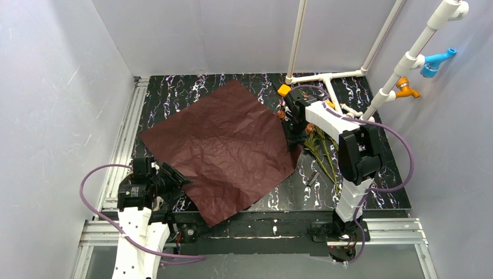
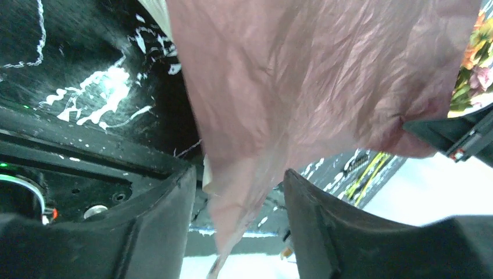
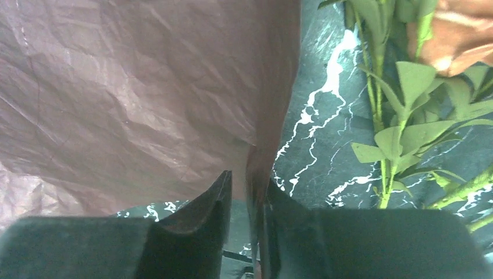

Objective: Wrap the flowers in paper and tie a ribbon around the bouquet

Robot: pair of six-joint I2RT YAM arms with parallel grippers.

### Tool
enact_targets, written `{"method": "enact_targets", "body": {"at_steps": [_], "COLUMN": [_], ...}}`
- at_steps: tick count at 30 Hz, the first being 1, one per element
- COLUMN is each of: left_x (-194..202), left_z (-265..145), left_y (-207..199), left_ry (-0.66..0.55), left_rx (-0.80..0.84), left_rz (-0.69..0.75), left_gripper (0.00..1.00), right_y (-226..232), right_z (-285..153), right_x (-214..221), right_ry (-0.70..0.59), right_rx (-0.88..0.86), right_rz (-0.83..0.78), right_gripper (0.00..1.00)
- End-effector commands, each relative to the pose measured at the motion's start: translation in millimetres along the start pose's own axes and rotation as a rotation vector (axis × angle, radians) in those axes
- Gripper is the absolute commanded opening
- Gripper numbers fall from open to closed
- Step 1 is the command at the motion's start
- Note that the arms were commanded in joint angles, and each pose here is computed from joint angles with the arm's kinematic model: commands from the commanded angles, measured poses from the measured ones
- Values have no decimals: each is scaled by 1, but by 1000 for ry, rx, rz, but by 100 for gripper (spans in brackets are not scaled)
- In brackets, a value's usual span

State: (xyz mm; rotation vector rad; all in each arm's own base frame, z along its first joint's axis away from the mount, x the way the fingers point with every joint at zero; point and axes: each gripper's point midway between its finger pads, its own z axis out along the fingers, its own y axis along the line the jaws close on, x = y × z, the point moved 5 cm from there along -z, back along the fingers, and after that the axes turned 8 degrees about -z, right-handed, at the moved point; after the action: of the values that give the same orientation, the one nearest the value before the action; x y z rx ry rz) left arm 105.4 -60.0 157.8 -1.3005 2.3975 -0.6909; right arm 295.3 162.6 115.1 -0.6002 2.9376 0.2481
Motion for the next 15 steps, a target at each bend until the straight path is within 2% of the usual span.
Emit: {"method": "enact_targets", "body": {"at_steps": [1, 5, 7, 8, 10, 15], "left_x": [-4, -15, -20, -23, -30, -44], "left_z": [-22, -43, -54, -59, -69, -73], "left_y": [1, -10, -22, -27, -37, -51], "left_ry": [-77, -179, -218, -245, -299, -370], "left_rx": [-35, -9, 31, 46, 72, 104], "left_rz": [73, 200, 294, 337, 421, 574], "left_gripper": [66, 86, 91, 94, 98, 98], "right_y": [-2, -6, -7, -8, -11, -38], "right_z": [-19, -42, -56, -63, -81, -128], "right_x": [-16, -24, -29, -31, -34, -32], "right_ry": [-36, -74, -102, -119, -161, -325], "right_rx": [32, 89, 116, 130, 172, 419], "right_rz": [-15, -20, -21, -21, -23, 27], "right_gripper": [38, 64, 89, 95, 98, 98]}}
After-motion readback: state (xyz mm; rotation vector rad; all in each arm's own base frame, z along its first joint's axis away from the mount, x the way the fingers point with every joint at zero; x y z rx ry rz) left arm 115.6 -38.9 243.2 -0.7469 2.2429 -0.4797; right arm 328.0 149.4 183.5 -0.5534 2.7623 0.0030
